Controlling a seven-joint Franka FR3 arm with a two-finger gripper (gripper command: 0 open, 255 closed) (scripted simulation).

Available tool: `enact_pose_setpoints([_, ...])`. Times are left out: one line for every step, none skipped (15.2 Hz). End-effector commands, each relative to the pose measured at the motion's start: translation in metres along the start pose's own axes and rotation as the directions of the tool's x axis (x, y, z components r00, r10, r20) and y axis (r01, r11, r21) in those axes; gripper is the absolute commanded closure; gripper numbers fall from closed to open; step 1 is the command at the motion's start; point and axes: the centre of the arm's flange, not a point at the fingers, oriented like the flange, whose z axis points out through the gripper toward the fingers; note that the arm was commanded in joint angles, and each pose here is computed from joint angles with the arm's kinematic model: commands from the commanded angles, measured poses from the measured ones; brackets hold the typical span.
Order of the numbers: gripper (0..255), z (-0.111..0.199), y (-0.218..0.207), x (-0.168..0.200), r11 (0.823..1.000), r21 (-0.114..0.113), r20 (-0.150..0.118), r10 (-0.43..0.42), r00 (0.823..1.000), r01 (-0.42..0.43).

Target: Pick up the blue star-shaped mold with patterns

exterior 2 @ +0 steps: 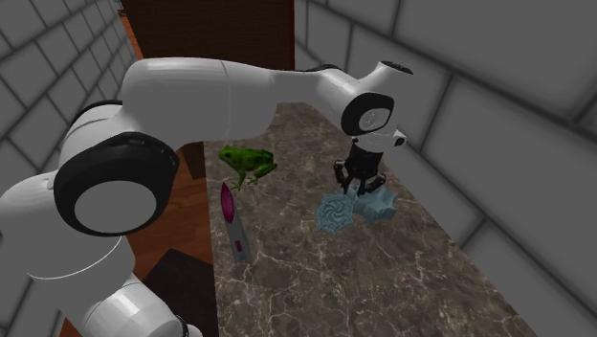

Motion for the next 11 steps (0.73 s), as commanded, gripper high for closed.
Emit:
enact_pose_setpoints([255, -0.011, -0.001, -0.002, 1.0, 0.0, 0.0, 0.0, 1.0, 0.0])
enact_pose_setpoints([255, -0.017, -0.001, -0.003, 1.0, 0.0, 0.0, 0.0, 1.0, 0.0])
enact_pose_setpoints([255, -0.022, -0.002, -0.004, 1.0, 0.0, 0.0, 0.0, 1.0, 0.0])
enact_pose_setpoints([255, -0.027, -0.002, -0.004, 1.0, 0.0, 0.0, 0.0, 1.0, 0.0])
enact_pose_setpoints([255, -0.032, -0.003, -0.005, 1.0, 0.0, 0.0, 0.0, 1.0, 0.0])
enact_pose_setpoints([255, -0.038, -0.003, -0.005, 1.0, 0.0, 0.0, 0.0, 1.0, 0.0])
enact_pose_setpoints([255, -0.043, -0.004, -0.006, 1.0, 0.0, 0.0, 0.0, 1.0, 0.0])
enact_pose_setpoints([255, -0.048, -0.004, -0.007, 1.0, 0.0, 0.0, 0.0, 1.0, 0.0])
enact_pose_setpoints([255, -0.053, -0.005, -0.007, 1.0, 0.0, 0.0, 0.0, 1.0, 0.0])
enact_pose_setpoints([255, -0.054, -0.005, -0.007, 1.0, 0.0, 0.0, 0.0, 1.0, 0.0])
enact_pose_setpoints([255, -0.054, -0.005, -0.007, 1.0, 0.0, 0.0, 0.0, 1.0, 0.0])
